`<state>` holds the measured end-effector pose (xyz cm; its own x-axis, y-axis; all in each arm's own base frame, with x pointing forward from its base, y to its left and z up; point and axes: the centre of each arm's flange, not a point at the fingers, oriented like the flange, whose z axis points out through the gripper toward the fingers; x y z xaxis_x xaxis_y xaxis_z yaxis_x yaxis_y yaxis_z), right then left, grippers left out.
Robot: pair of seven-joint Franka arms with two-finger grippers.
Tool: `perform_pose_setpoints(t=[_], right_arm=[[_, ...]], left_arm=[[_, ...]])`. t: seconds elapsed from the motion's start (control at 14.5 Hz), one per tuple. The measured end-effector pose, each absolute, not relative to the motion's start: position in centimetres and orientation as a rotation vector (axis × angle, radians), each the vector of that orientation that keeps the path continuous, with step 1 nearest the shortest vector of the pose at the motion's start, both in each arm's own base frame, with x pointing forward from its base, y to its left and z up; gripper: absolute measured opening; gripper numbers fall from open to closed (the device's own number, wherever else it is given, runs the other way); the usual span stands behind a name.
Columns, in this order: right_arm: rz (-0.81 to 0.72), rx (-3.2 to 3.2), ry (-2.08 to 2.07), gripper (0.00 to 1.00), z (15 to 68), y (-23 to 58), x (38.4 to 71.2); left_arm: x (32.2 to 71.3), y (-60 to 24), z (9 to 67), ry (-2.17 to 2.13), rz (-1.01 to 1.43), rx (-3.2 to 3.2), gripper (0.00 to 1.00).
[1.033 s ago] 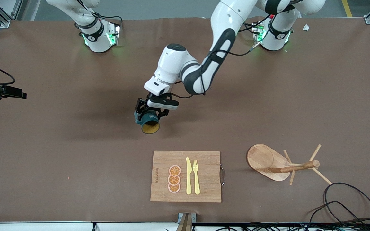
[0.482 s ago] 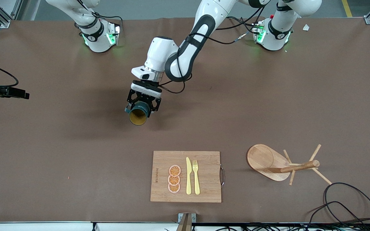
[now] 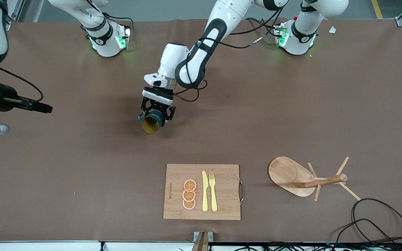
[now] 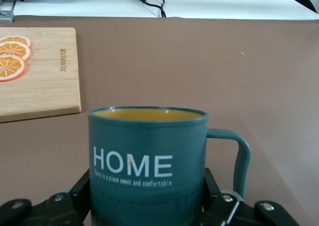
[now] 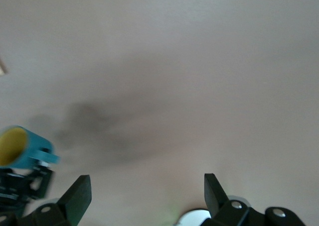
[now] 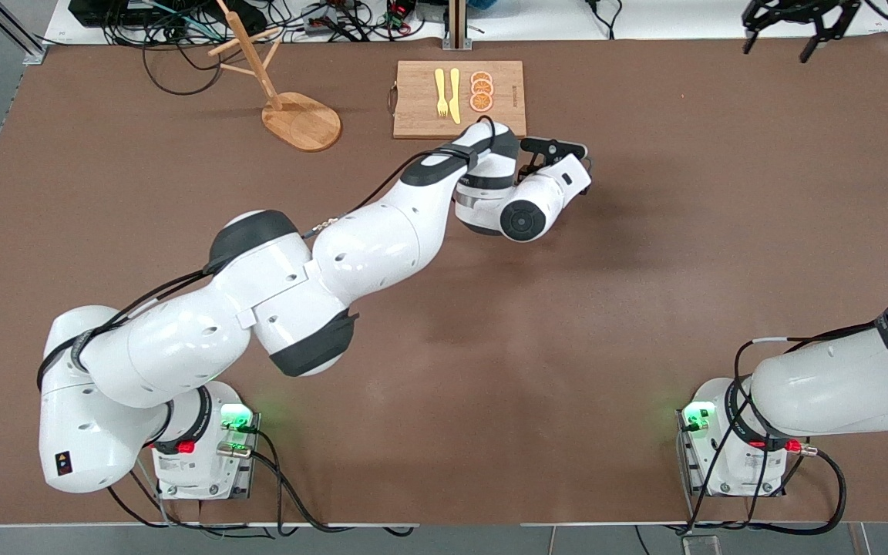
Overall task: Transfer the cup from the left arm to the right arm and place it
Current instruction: 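Hold the mug with the left gripper while the right gripper approaches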
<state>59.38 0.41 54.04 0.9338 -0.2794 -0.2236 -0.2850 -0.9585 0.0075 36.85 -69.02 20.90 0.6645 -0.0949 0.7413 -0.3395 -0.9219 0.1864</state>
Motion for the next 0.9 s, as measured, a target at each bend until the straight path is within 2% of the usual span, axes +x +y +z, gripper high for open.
perform_pose_setpoints(t=[0.28, 0.69, 0.9], right_arm=[[0.313, -3.062, 0.513, 1.00, 50.3, 6.0, 60.2], [0.425, -2.991, 0.553, 1.00, 43.8, 9.2, 61.8], [0.431, -2.987, 0.601, 1.00, 41.3, 10.7, 62.5]], left_arm=[[35.9, -69.1, 18.8, -0.326, 1.161, 2.578, 0.86], [34.0, -69.3, 15.1, -0.304, 1.207, 2.590, 0.86], [33.4, -69.3, 14.0, -0.316, 1.222, 2.608, 0.86]])
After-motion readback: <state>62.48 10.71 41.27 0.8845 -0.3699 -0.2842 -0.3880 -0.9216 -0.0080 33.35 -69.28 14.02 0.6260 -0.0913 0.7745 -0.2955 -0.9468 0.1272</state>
